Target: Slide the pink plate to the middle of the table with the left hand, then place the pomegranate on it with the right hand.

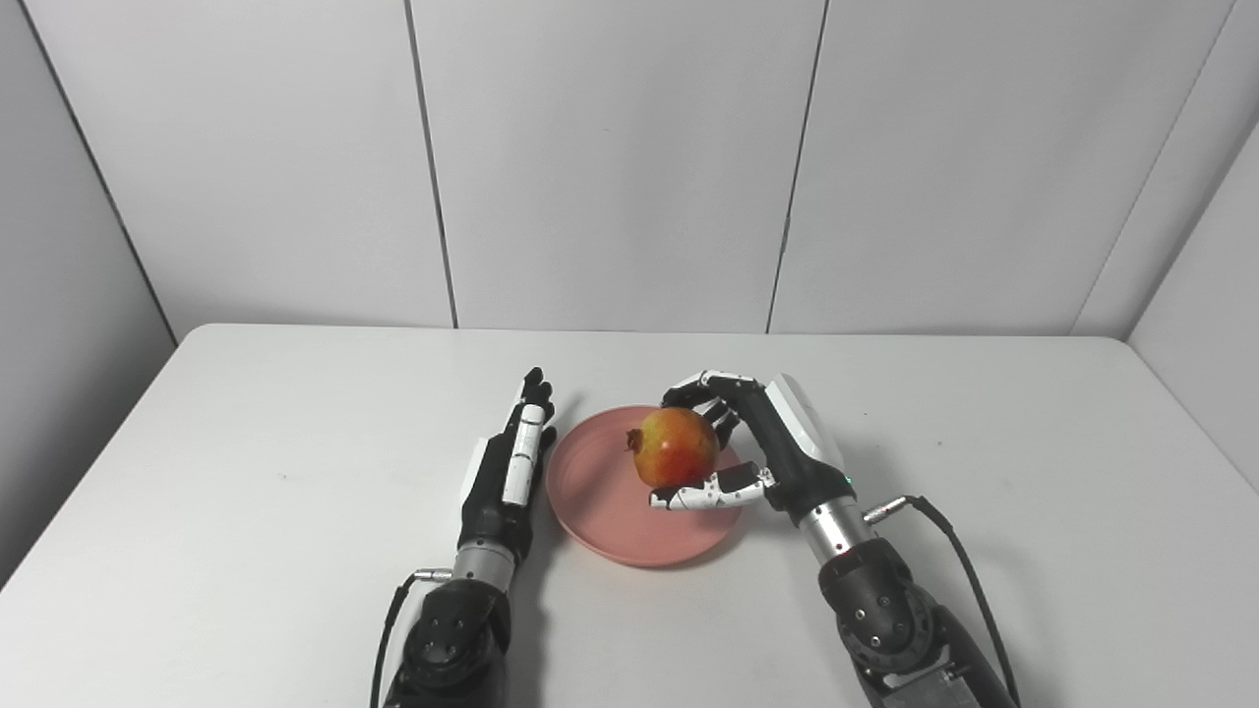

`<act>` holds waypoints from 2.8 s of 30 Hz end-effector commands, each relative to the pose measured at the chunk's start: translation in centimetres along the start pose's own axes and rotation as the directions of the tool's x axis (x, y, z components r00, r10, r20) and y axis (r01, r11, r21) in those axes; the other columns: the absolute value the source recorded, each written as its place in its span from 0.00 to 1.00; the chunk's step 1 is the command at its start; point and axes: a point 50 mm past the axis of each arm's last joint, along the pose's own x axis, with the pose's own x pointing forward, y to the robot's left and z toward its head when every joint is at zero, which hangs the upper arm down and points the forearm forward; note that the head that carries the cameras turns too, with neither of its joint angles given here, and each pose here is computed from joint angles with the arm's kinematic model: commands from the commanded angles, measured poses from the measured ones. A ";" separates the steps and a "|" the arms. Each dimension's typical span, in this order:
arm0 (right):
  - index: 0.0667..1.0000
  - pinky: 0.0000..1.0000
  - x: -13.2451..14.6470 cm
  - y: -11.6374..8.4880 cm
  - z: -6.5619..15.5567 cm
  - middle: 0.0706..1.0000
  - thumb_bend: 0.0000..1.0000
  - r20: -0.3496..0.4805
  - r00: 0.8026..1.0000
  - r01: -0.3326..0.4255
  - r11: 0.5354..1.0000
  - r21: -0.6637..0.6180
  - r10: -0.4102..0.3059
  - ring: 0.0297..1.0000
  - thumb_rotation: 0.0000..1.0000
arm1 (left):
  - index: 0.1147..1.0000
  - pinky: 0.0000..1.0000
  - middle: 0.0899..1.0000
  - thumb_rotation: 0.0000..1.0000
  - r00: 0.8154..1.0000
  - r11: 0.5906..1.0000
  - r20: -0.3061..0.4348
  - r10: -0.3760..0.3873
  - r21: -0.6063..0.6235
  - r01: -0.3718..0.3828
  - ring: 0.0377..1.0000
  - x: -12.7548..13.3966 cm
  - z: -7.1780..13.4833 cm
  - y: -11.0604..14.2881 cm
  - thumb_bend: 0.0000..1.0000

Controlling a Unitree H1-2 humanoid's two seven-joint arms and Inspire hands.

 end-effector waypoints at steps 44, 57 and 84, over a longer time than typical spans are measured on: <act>0.72 1.00 3.0 -0.1 0.6 0.97 0.68 0.086 0.991 -0.063 0.924 -0.377 0.102 1.00 0.61 | 1.00 0.99 1.00 1.00 0.999 1.000 0.029 -0.022 0.012 0.022 1.00 0.3 0.8 -0.7 0.54; 0.95 1.00 1.7 -0.8 1.3 1.00 0.71 0.160 0.986 -0.015 0.971 -0.240 0.055 1.00 0.64 | 1.00 0.98 1.00 1.00 1.000 1.000 0.026 -0.017 0.009 0.017 1.00 0.2 0.8 -0.5 0.55; 1.00 1.00 -2.7 -2.7 -2.4 1.00 0.66 0.026 0.975 0.205 0.942 0.267 -0.220 1.00 1.00 | 1.00 0.98 1.00 1.00 0.999 1.000 0.050 0.004 0.005 -0.005 1.00 0.2 0.8 0.4 0.56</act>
